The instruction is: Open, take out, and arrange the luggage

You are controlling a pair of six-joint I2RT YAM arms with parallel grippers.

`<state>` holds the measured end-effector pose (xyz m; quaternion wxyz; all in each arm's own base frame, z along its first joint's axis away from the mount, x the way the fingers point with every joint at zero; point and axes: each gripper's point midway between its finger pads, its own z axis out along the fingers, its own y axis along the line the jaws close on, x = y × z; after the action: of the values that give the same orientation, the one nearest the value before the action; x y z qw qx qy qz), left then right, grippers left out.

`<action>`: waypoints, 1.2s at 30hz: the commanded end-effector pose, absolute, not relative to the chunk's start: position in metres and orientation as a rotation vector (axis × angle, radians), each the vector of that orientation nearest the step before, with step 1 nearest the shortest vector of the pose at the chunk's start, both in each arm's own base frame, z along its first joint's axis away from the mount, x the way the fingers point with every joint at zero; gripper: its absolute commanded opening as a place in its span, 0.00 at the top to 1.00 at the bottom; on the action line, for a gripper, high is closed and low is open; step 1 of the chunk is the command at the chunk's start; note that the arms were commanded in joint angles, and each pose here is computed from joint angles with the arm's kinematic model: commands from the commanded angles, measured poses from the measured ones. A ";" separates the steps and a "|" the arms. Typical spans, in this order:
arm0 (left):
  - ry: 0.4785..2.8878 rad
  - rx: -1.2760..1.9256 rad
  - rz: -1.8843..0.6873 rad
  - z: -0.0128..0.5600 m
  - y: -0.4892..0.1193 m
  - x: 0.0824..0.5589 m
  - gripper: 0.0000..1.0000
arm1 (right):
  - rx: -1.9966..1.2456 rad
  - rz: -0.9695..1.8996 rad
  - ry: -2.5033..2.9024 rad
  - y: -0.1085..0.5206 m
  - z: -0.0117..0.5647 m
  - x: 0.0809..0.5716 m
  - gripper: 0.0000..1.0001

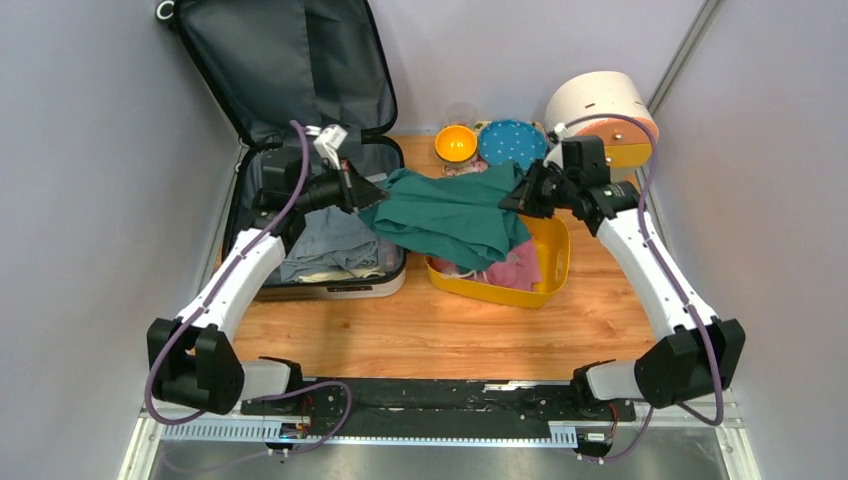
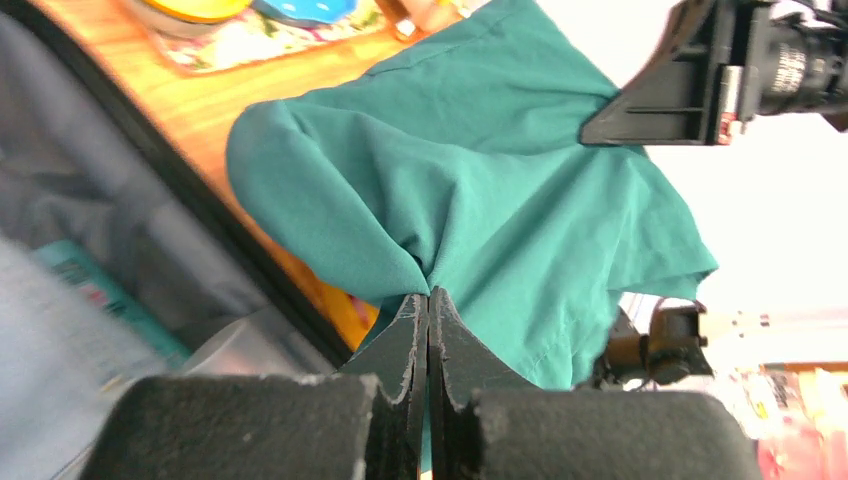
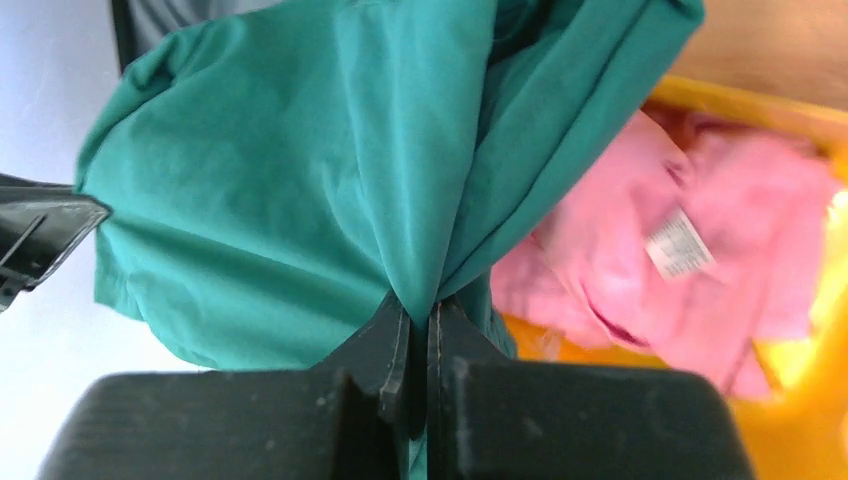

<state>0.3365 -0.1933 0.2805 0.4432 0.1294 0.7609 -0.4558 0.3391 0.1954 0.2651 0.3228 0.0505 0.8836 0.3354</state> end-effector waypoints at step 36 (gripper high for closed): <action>1.990 0.550 -1.114 0.233 -0.193 0.336 0.18 | -0.605 0.621 2.065 0.152 0.270 0.317 0.05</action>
<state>0.3383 -0.2223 0.2342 0.3746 0.2110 0.7744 -0.4642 0.3127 0.0981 0.2415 0.3955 -0.1277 0.8837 0.2153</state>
